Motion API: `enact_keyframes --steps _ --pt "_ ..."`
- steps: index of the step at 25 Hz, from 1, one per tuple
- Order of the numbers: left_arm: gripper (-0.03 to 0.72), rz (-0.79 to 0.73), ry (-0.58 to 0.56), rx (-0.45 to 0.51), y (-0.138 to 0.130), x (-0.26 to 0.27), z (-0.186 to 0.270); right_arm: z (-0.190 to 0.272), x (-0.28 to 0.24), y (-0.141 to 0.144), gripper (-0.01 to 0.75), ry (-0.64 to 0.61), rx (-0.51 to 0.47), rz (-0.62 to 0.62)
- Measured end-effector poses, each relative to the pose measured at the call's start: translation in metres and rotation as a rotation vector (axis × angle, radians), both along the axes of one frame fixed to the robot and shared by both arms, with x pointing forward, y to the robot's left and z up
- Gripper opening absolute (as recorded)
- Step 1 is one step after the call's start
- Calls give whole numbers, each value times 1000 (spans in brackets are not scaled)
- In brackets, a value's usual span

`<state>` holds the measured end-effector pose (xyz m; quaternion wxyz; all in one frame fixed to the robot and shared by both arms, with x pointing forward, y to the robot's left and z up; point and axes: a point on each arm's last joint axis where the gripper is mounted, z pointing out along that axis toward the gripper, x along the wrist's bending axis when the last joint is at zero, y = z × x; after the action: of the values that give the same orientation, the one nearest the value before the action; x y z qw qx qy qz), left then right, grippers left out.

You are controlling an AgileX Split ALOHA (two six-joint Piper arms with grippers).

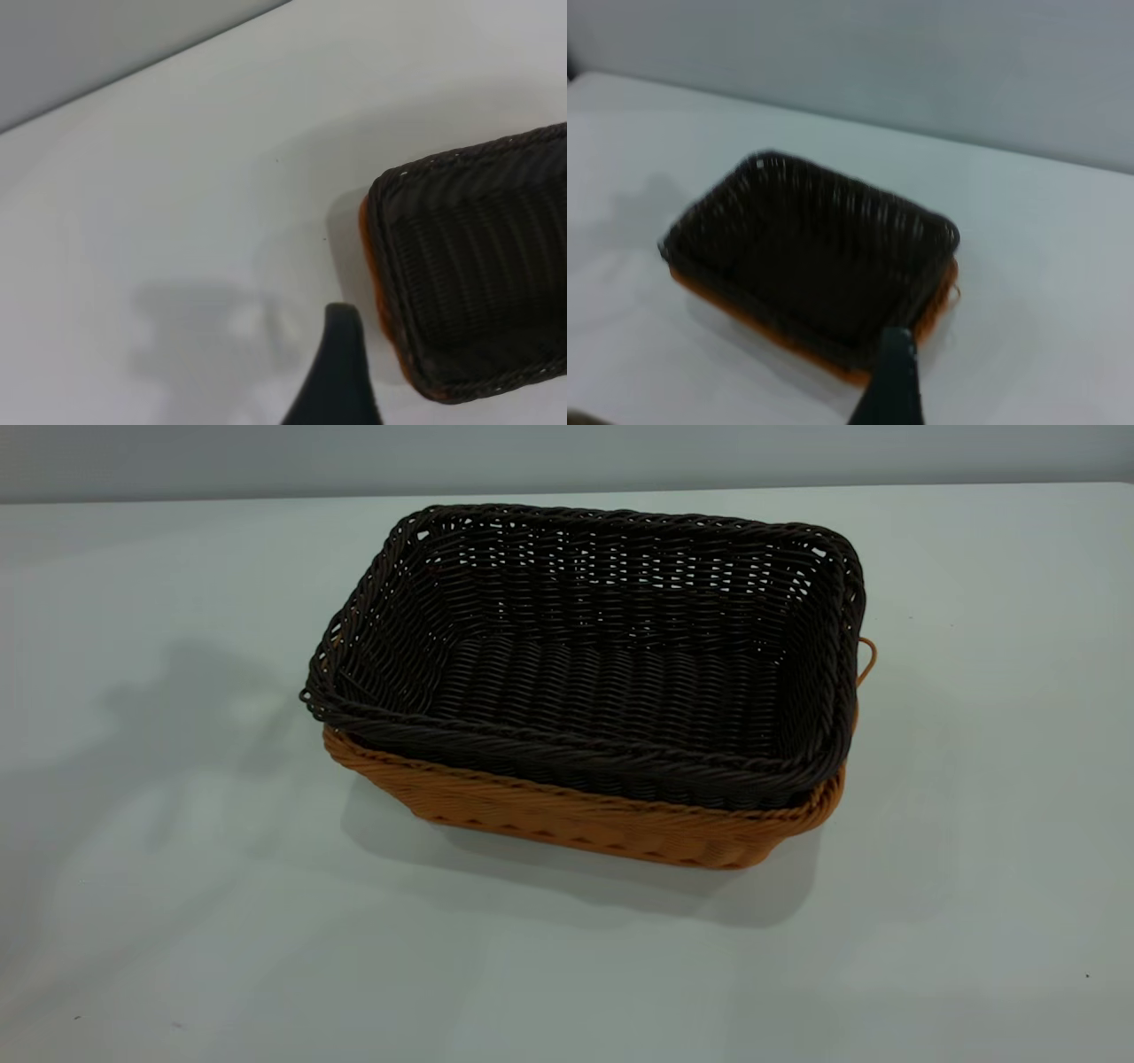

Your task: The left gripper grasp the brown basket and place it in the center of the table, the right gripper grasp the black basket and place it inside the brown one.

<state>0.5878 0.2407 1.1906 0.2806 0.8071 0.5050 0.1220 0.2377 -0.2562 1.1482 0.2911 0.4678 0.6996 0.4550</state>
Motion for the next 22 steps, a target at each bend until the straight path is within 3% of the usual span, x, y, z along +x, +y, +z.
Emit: enact_keyframes --steps 5,14,22 --pt "572 61 21 -35 0 -1 1 -32 -18 1 593 2 -26 1" --pt "572 84 78 -45 4 -39 -5 -84 0 -14 593 165 -124 -98" --pt "572 87 138 -36 10 -97 -21 -102 -3 -16 593 102 -125 -72"
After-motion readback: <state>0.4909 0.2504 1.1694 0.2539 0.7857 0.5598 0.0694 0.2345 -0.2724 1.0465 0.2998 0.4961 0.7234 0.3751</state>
